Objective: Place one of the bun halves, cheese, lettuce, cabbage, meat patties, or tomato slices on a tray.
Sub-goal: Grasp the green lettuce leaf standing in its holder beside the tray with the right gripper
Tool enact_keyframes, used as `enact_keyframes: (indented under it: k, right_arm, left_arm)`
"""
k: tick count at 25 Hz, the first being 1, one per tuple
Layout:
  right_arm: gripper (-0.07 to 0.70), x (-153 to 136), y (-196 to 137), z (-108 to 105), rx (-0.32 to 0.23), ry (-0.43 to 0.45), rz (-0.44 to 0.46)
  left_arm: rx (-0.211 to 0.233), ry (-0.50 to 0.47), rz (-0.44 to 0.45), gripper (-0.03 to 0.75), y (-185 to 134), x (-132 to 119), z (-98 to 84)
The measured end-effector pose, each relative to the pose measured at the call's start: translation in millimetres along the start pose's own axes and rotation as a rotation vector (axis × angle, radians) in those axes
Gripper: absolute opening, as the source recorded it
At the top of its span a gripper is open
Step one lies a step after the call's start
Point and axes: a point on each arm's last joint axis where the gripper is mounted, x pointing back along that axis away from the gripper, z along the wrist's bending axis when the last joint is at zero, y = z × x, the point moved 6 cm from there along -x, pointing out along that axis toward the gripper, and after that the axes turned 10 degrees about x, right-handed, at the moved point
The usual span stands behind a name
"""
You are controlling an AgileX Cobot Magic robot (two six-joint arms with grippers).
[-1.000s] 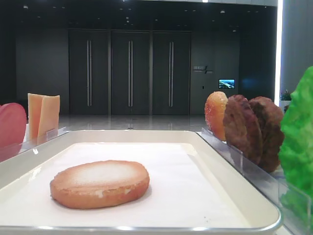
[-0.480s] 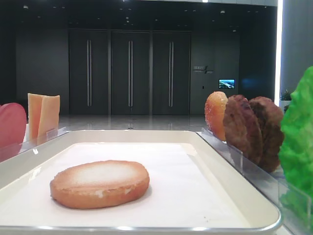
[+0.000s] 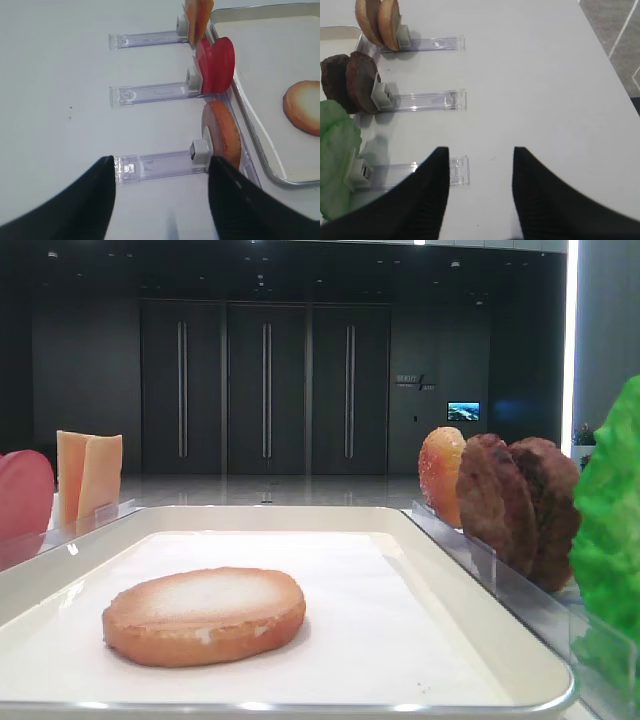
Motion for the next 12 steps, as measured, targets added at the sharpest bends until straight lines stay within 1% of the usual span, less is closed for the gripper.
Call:
enact_keyframes:
  k: [8, 10, 12]
  right_arm:
    - [0.29, 0.8, -0.6, 1.3, -0.002, 0.009, 0.006]
    - [0.29, 3.9, -0.7, 1.7, -0.002, 0.015, 0.031]
    - [0.29, 4.1, 3.5, 0.9, -0.009, 0.026, 0.08]
  left_arm:
    - [0.0, 0.0, 0.0, 0.454, 0.0, 0.0, 0.0]
    - [0.0, 0.0, 0.0, 0.454, 0.0, 0.0, 0.0]
    - [0.0, 0.0, 0.0, 0.454, 0.0, 0.0, 0.0]
